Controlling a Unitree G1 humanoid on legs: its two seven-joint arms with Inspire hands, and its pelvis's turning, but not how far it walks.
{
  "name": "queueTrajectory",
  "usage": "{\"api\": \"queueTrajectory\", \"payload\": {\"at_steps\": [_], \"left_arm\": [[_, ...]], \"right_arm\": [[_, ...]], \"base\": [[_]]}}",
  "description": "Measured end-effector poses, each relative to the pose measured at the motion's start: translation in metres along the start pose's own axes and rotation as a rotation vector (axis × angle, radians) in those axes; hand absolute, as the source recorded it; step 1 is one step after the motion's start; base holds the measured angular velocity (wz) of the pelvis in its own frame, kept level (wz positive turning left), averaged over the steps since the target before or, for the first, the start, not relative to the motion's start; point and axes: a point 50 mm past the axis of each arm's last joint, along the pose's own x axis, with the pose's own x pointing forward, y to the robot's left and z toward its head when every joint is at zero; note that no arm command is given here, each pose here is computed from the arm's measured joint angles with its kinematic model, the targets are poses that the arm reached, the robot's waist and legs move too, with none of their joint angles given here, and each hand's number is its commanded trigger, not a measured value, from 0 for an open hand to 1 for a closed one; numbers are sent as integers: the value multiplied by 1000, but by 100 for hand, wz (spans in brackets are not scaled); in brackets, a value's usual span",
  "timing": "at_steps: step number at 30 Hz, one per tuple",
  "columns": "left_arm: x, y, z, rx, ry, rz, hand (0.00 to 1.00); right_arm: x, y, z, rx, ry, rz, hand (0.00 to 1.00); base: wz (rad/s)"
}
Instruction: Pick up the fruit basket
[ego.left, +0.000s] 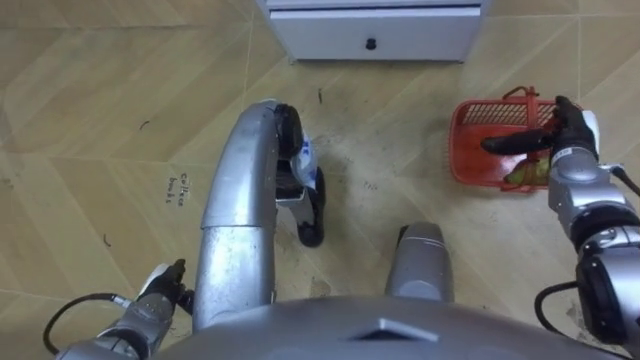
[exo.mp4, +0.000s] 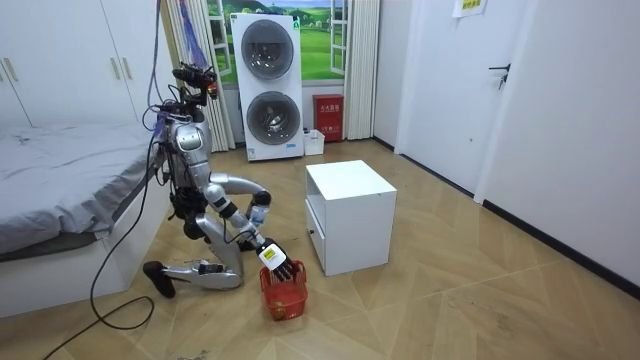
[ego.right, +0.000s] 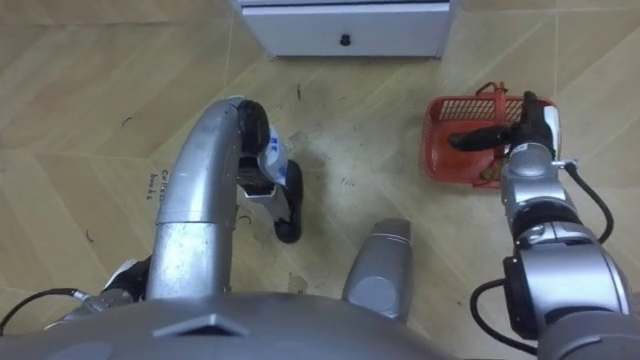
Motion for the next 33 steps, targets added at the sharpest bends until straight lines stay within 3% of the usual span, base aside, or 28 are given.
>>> {"api": "queueTrajectory", "payload": {"at_steps": [13, 14, 15, 16, 17, 26, 33], "left_arm": [[0, -5, -1, 31, 12, -52, 0], [0, -5, -1, 31, 16, -56, 0], [0, -5, -1, 31, 17, -57, 0], [0, -5, -1, 31, 16, -57, 0], [0, -5, -1, 31, 16, -57, 0], [0, -5, 3, 31, 4, -74, 0], [1, -4, 13, 29, -38, -80, 0]], "right_arm": [[1, -8, -9, 0, 47, 12, 0], [1, -8, -10, 15, 54, 11, 39], [1, -8, -11, 20, 57, 10, 52], [1, -8, -11, 29, 62, 9, 83], [1, -9, -13, 57, 71, 6, 100], [0, -8, -19, 231, 113, 62, 100], [0, -6, -19, 263, 111, 100, 100]], "base": [[2], [0], [0], [0], [0], [0], [1]]}}
